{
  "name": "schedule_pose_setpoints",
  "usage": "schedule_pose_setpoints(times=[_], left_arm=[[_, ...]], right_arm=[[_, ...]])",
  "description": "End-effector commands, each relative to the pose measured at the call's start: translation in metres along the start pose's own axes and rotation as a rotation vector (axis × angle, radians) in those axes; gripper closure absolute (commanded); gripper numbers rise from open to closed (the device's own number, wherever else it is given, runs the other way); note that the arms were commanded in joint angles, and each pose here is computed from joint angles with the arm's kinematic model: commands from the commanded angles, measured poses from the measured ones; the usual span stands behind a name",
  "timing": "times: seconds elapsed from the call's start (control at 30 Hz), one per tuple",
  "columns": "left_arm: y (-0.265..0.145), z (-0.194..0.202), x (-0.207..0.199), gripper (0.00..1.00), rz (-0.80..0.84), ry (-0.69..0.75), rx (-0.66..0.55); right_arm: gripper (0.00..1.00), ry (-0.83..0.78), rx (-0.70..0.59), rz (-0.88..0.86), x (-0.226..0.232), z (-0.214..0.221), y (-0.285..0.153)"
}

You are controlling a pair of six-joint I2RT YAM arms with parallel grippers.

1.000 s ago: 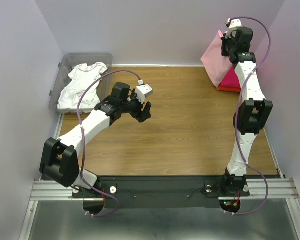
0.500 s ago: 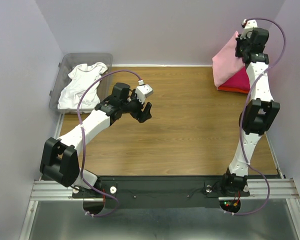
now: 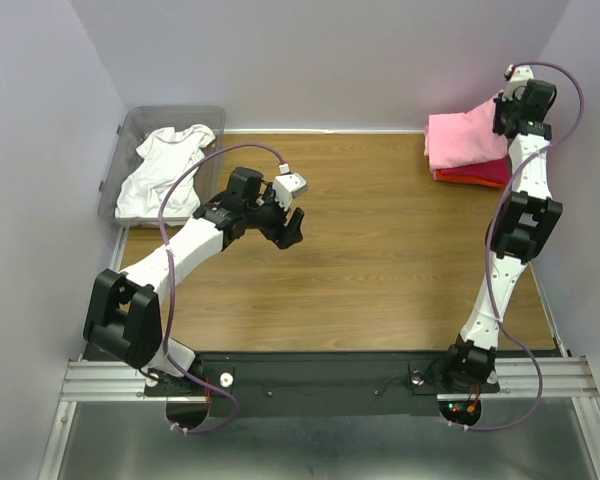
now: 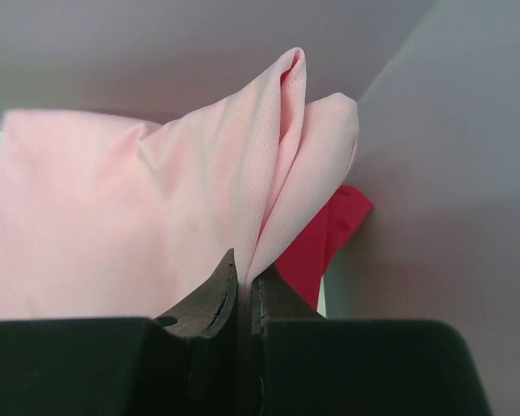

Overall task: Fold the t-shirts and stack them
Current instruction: Neatly place the folded tshirt to the corner

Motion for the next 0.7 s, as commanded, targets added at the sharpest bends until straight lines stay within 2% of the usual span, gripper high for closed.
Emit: schedule_pose_setpoints(times=[0.0, 0.13, 0.2, 0.23, 0.43, 0.47, 0.5, 0.63, 0.67], left_arm=[[-0.003, -0.014, -0.002, 0.21, 0.020, 0.030, -0.025], [-0.003, -0.013, -0.001, 0.21, 0.009, 0.028, -0.012], [-0.004, -0.013, 0.000, 0.13, 0.012, 0.025, -0.010], [-0.004, -0.011, -0.001, 0.05, 0.023, 0.021, -0.002], [-0.007, -0.012, -0.001, 0.04, 0.028, 0.025, 0.021], [-0.007, -0.012, -0.001, 0.04, 0.029, 0.025, 0.025], [-0.008, -0.013, -0.001, 0.04, 0.032, 0.027, 0.024], [-0.009, -0.018, 0.001, 0.04, 0.035, 0.015, 0.012], [-0.010, -0.018, 0.001, 0.04, 0.039, 0.011, 0.010]], right_arm=[[0.99, -0.048, -0.082, 0.062, -0.024, -0.012, -0.003], [0.99, -0.055, -0.059, 0.072, -0.030, 0.009, 0.010], [1.00, -0.063, -0.054, 0.073, -0.034, 0.015, 0.012], [0.99, -0.066, -0.048, 0.072, -0.034, 0.020, 0.015], [0.97, -0.091, -0.024, 0.101, -0.039, 0.037, 0.024], [0.94, -0.094, -0.019, 0.120, -0.040, 0.039, 0.026], [0.80, -0.100, -0.017, 0.132, -0.042, 0.040, 0.027], [0.47, -0.104, -0.014, 0.180, -0.047, 0.037, 0.025], [0.44, -0.109, -0.010, 0.175, -0.045, 0.037, 0.024]])
Point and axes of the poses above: each gripper's point midway between its finger pads, its own y axis out along the fingers, its own x axis along the line the jaws close on, z = x × y, the point moved 10 cm from there along -y, back along the fingers, and after that the axes turned 15 degrees about -y, right-handed, at the moved point
